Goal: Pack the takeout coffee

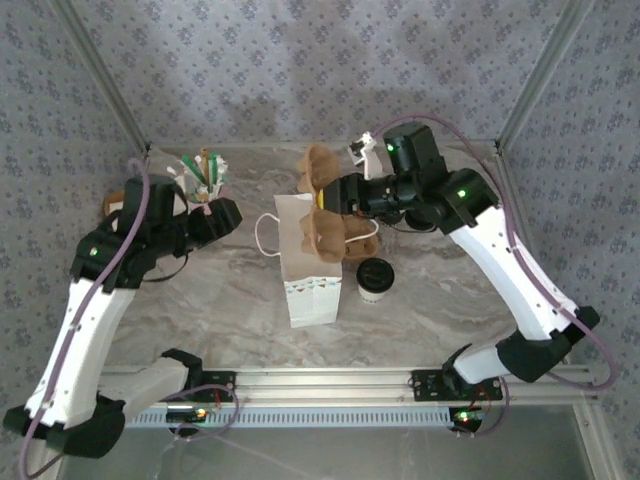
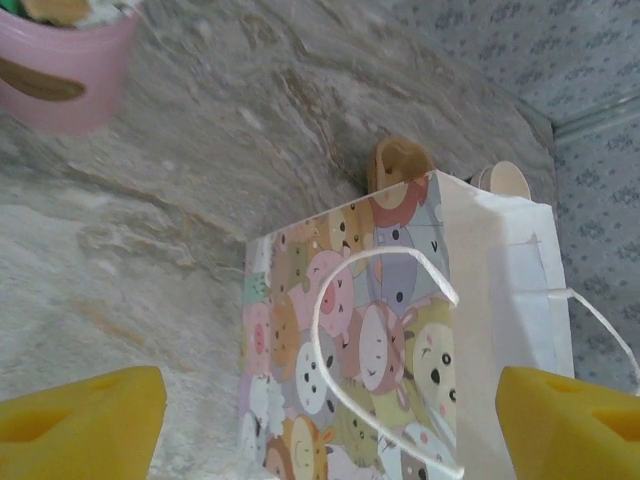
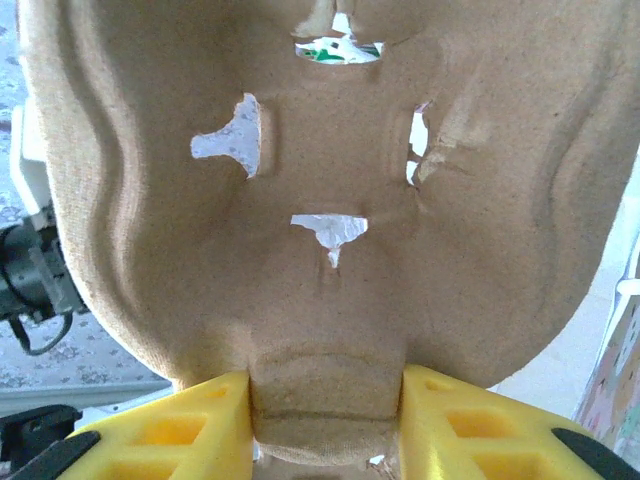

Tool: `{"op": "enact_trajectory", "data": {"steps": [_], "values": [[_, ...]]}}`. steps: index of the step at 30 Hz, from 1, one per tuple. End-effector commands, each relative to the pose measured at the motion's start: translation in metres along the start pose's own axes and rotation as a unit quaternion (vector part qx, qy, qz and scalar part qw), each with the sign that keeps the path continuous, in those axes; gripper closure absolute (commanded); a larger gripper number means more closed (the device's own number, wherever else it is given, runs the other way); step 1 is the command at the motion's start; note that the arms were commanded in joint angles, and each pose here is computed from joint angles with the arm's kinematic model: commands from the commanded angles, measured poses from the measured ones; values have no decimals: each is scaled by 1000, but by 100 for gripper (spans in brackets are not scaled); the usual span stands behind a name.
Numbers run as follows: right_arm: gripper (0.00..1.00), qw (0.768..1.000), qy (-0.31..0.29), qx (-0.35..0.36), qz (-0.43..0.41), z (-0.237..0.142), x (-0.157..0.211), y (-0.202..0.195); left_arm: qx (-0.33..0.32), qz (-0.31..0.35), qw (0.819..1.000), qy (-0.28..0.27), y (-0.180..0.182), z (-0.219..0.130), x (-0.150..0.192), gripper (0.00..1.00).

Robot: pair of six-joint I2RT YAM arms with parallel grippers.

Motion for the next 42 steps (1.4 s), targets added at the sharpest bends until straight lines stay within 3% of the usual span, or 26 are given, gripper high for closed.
{"op": "enact_trajectory", "data": {"steps": [1,18,42], "values": [[60,1000,-8,10,8,3,-4,0,101,9,994,34,-17,18,-5,16],[60,998,38,48,12,46,17,-19,95,-8,994,49,0,48,-5,18],[61,990,105,56,80,64,35,-41,74,-19,995,62,9,64,-2,20]]}}
Point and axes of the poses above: each hand's point on the last joint's axis, 136 mm out from that joint toward the fingers, its own z axis out along the fingers, its own y axis along the line the jaws close on, x = y × z, the point moved 4 cm from there along -z, back along the fingers, and after that the axes turned 7 degrees about z, right-handed, at the moved point
